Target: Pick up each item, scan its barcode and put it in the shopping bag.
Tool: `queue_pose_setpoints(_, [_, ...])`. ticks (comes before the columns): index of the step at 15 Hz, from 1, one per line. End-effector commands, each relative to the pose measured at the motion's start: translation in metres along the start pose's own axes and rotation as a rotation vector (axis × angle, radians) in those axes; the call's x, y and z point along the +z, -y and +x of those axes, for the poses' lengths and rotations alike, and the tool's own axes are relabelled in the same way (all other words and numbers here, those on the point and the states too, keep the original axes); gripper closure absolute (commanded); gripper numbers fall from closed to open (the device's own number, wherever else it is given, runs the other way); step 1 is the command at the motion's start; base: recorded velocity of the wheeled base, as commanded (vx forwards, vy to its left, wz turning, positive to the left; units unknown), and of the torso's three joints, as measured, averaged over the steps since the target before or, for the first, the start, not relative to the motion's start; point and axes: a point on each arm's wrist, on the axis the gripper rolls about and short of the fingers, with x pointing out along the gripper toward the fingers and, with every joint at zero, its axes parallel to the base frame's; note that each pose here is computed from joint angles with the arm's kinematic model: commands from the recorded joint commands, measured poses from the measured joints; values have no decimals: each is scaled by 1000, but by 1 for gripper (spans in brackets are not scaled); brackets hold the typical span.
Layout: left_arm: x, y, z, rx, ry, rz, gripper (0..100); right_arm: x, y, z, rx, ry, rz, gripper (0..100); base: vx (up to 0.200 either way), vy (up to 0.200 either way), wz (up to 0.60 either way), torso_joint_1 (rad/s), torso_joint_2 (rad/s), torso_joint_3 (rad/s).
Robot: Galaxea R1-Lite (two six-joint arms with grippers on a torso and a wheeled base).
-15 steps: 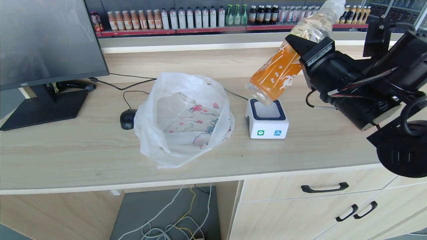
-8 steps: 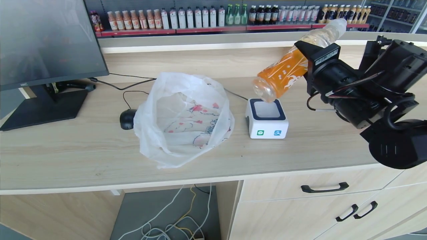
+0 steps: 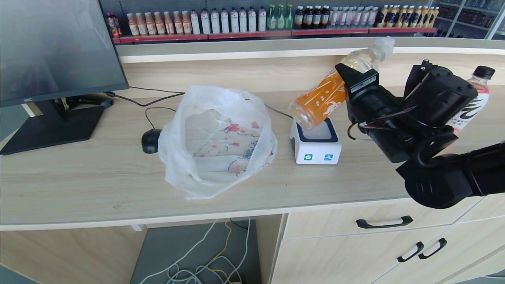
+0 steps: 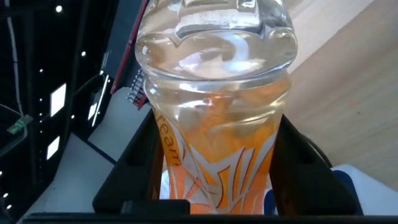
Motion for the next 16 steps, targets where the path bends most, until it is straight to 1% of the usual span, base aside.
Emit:
queue_pose_setpoints(1, [0,0,0,0,0,0,0,-6,3,-1,-15,-14,5,100,0,0,0,0,0,0])
queue_pose_setpoints(4, [0,0,0,0,0,0,0,1,2,0,-8,0,41,100,0,0,0,0,0,0])
queue_pose_setpoints(5, [0,0,0,0,0,0,0,3,8,1,-22,8,71,100,0,0,0,0,0,0])
queue_pose_setpoints(6, [0,0,0,0,0,0,0,3,8,1,-22,8,71,100,0,0,0,0,0,0])
queue_pose_setpoints(7, [0,0,0,0,0,0,0,10,5,-1,-18,23,131,100,0,0,0,0,0,0])
queue_pose_setpoints(8, [0,0,0,0,0,0,0,10,2,-4,-25,14,139,100,0,0,0,0,0,0])
queue_pose_setpoints(9, [0,0,0,0,0,0,0,2,2,-10,-45,-18,166,100,0,0,0,0,0,0])
queue_pose_setpoints(10, [0,0,0,0,0,0,0,0,2,-12,-50,-27,214,100,0,0,0,0,0,0])
queue_pose_setpoints(13, [0,0,0,0,0,0,0,-5,6,-12,-68,-38,284,100,0,0,0,0,0,0])
queue_pose_setpoints(15, [0,0,0,0,0,0,0,-2,3,-9,-52,-23,366,100,0,0,0,0,0,0])
queue_pose_setpoints(16, [0,0,0,0,0,0,0,-6,7,-8,-65,-28,381,100,0,0,0,0,0,0])
